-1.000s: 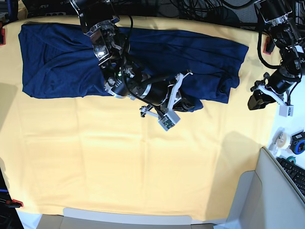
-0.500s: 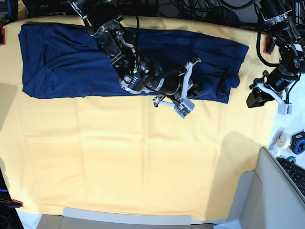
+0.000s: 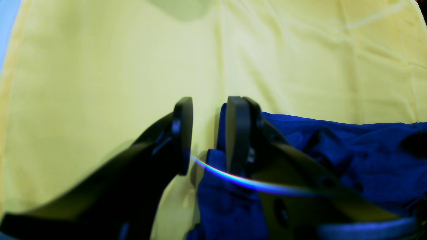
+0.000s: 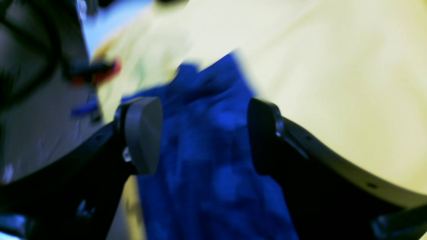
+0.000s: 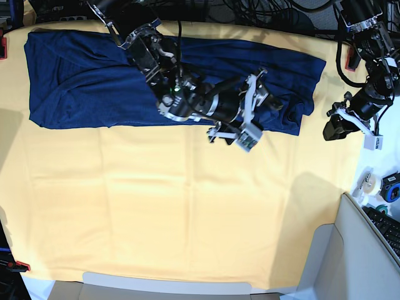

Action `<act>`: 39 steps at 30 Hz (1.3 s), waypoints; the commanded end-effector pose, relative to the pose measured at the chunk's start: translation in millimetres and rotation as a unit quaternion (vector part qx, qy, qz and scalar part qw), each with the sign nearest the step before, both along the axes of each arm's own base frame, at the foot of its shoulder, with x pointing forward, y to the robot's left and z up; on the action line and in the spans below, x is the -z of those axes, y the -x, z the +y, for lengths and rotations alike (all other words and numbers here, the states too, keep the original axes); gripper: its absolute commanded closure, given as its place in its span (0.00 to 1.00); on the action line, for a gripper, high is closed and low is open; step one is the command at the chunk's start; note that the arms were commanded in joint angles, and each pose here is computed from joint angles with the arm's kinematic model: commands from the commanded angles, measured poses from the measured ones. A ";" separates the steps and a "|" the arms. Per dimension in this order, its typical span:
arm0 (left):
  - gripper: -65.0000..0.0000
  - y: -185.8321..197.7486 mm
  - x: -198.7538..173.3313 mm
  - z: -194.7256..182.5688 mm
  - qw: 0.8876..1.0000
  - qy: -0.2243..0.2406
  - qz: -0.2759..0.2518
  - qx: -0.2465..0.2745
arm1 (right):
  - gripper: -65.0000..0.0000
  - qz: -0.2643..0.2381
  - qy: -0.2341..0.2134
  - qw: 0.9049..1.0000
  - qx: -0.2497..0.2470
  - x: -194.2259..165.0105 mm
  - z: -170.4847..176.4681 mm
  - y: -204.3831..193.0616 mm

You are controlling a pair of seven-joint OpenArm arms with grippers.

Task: Fold the T-shirt properly
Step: 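Release the sleeve and move the right gripper to the shirt's end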

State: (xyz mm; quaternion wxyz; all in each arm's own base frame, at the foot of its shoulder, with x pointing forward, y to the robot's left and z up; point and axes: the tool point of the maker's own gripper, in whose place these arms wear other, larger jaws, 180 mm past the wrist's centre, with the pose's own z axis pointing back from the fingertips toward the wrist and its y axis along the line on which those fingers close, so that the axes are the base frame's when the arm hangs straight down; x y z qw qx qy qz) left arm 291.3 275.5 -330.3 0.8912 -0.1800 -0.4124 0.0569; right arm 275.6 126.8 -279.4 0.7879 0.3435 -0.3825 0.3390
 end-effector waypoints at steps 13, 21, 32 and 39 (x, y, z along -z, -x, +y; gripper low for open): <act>0.62 56.3 -3.1 68.8 0.994 -0.018 0.086 -0.072 | 0.39 -0.004 -0.024 0.947 0.321 -6.7 -197.9 -33.9; 0.61 66.6 31.7 42.9 0.989 0.046 0.115 -0.078 | 0.39 0.015 0.010 0.930 0.368 13.3 -242.0 -17.4; 0.61 55.0 82.0 -4.2 0.972 0.156 0.169 -0.049 | 0.39 0.030 0.028 0.909 0.415 25.0 -279.8 -5.1; 0.62 52.6 86.8 -26.3 0.966 0.188 0.173 -0.024 | 0.39 0.027 0.038 0.906 0.421 25.4 -288.5 -4.3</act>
